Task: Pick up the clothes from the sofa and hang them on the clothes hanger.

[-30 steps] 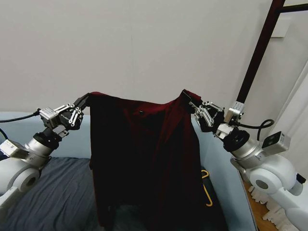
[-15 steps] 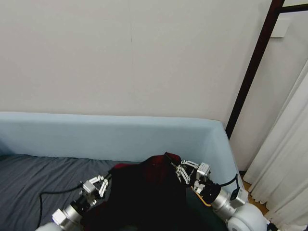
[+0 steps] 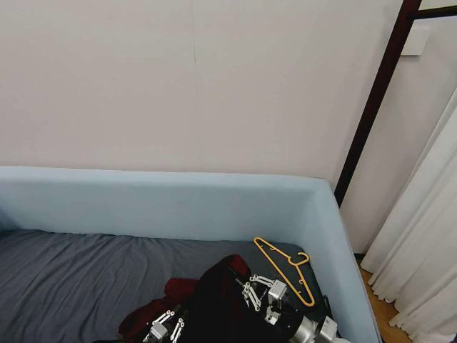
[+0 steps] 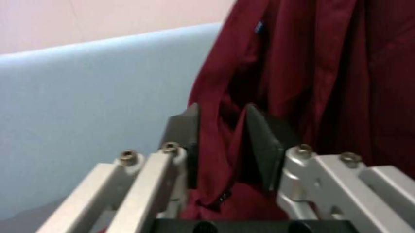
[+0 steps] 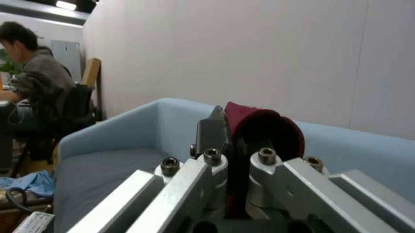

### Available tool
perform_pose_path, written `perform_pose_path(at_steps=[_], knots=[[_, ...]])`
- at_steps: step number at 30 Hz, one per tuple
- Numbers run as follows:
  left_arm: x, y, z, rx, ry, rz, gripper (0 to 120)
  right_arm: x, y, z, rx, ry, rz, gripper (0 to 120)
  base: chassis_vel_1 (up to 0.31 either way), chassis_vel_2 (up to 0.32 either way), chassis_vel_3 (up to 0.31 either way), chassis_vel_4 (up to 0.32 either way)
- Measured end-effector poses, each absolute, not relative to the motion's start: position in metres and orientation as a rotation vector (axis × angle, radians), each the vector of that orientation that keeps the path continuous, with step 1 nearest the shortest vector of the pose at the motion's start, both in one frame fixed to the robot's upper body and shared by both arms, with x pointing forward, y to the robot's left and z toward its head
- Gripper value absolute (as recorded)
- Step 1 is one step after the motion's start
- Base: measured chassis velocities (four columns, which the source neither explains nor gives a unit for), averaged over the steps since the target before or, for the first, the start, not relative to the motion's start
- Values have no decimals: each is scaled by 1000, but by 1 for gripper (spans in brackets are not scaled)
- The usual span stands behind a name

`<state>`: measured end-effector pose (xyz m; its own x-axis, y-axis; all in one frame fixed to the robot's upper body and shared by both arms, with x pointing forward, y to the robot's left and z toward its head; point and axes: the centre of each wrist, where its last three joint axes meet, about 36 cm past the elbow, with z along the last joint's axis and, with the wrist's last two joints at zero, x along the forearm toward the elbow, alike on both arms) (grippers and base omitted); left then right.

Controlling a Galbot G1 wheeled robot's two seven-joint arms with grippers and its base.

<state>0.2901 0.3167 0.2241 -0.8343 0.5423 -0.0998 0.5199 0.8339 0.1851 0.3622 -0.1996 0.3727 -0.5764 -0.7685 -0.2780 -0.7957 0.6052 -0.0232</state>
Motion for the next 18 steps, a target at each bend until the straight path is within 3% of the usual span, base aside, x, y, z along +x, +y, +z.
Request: perform_pose_path(at_steps=[9, 15, 18], knots=[[280, 318, 221, 761, 2898, 112, 67, 367, -205, 386, -1279, 2546, 132, 0, 0, 0, 0, 0], [262, 300, 196, 661, 2973, -203, 92, 365, -206, 387, -1305, 2530, 120, 0, 0, 0, 0, 0], [258, 303, 194, 705, 2952, -285, 98, 366, -206, 387, -1310, 2528, 117, 0, 0, 0, 0, 0]])
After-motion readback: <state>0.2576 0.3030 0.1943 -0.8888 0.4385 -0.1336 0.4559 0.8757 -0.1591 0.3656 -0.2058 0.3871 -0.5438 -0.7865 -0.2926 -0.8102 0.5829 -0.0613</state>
